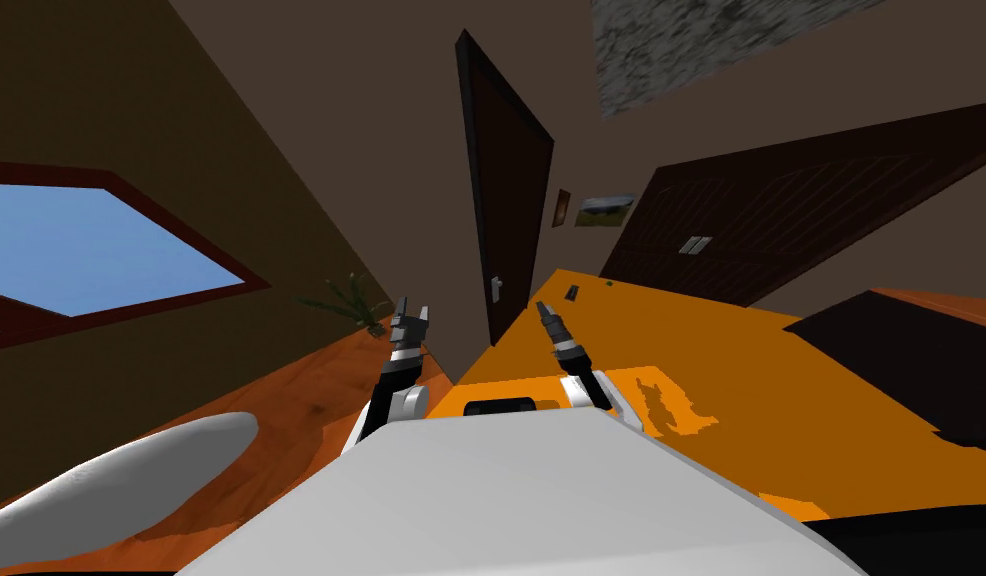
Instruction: Pull the door open
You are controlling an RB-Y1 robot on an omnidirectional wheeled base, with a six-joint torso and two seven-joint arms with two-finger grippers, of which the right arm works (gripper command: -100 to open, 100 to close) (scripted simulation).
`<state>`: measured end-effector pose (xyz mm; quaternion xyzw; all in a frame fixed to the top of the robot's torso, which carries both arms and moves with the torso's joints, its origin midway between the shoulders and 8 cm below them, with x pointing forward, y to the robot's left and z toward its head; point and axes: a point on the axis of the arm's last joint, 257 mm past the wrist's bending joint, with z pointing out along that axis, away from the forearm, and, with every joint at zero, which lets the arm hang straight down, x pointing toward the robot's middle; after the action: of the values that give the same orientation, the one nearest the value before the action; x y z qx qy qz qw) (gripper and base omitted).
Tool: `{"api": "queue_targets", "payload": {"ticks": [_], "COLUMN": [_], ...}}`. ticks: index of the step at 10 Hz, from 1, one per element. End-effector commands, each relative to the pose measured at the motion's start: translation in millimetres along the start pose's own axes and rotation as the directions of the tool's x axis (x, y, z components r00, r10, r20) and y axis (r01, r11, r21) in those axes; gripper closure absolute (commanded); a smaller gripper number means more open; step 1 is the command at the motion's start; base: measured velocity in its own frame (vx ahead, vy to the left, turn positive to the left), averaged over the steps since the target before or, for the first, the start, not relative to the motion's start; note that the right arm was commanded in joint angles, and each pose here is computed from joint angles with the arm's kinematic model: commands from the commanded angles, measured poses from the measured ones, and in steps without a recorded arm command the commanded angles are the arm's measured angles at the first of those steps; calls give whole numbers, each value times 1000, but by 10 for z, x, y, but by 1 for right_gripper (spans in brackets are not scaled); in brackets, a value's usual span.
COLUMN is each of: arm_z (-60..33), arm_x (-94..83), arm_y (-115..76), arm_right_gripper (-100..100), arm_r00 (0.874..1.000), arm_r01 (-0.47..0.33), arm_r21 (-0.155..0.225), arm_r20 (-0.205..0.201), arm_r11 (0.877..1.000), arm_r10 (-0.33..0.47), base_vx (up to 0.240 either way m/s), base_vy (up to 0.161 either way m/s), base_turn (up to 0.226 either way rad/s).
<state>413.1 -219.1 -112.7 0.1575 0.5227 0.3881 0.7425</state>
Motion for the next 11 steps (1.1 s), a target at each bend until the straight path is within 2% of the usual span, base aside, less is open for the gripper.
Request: {"api": "queue_targets", "payload": {"ticks": [1,2,5,6,8,9,11], "arm_z": [8,1,-17,-33,-52,-75,-100], "arm_x": [137,252,421,531,636,739,836], "arm_y": [-43,-93,-170,-222,-276,-330,-385], "arm_right_gripper": [-100,-100,-100,-100,-100,-100,-100], "arm_r00": [998,994,982,970,957,940,922], "arm_r01": [46,88,150,190,229,268,303], "arm_r21": [-5,-11,-25,-37,-51,-67,-84], "arm_r20": [-34,-66,-113,-144,-173,-201,-227], "arm_r11": [999,996,988,981,972,961,949], "arm_r10": [-46,-88,-152,-194,-235,-276,-315], "base_vx": [127,151,112,114,118,124,122], "base_vy": [-59,-62,-60,-61,-55,-71,-71], "base_turn": [107,142,100,133,113,118,99]}}
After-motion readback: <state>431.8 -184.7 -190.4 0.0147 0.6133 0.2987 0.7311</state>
